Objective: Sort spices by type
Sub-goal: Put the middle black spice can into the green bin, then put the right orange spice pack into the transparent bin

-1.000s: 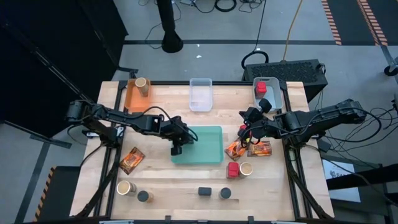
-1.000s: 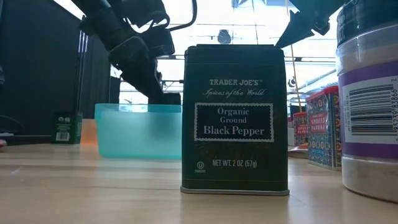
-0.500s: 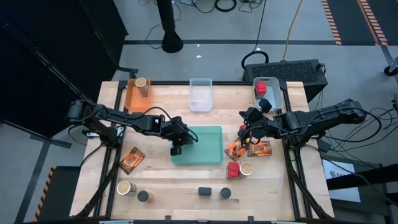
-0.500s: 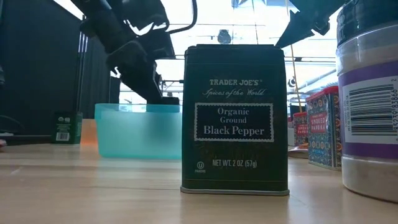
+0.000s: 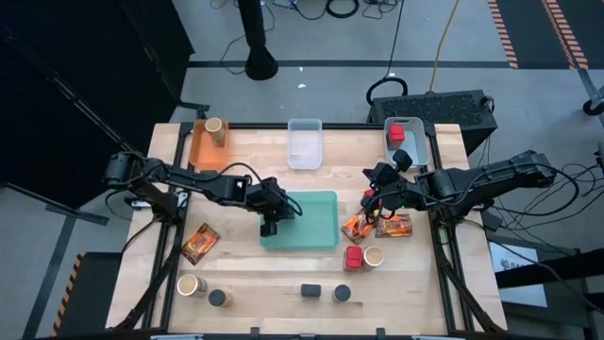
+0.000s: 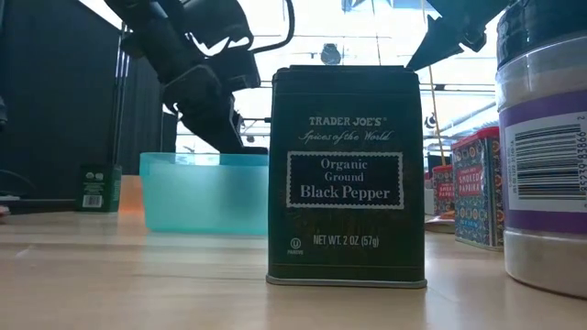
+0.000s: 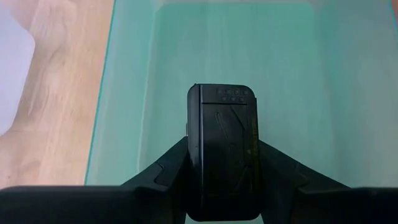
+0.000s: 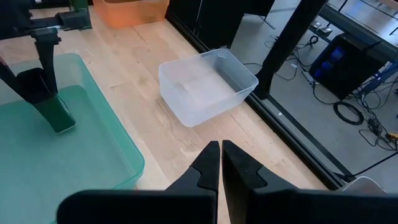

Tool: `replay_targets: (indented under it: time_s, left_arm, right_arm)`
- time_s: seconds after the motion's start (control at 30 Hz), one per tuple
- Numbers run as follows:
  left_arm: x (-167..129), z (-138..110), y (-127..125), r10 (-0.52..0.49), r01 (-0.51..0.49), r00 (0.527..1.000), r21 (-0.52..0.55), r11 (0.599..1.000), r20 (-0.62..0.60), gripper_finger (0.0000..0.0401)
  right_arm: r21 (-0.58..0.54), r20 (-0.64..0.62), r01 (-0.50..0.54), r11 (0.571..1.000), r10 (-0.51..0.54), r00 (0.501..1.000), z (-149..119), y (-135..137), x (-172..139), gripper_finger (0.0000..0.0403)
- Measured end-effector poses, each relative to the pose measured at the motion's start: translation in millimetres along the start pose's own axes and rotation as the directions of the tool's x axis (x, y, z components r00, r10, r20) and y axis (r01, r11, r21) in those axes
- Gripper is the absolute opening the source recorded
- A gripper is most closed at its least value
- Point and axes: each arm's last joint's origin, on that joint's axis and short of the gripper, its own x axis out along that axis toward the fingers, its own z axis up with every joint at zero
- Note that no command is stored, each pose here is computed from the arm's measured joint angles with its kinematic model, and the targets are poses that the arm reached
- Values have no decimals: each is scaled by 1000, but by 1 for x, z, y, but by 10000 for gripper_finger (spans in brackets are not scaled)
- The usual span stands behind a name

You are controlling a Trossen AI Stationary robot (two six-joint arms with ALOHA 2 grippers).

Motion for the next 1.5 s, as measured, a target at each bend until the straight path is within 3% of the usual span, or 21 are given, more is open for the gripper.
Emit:
replay_targets:
  time_s: [0.47,1.07,1.33,1.5]
  left_arm:
    - [0,-1,2,59,-59,998,-2,998,-8,155]
    - [0,-1,1,33,-33,999,-3,999,-8,162]
    - [0,0,1,36,-36,999,-3,999,0,215]
    - [-8,10,1,43,-44,999,51,998,24,236]
  right_arm:
    - [0,0,0,1000,0,1000,0,0,0,0]
    - [-3,0,0,1000,0,1000,0,0,0,0]
    - [-7,0,0,1000,0,1000,0,0,0,0]
    - [-10,0,0,1000,0,1000,0,0,0,0]
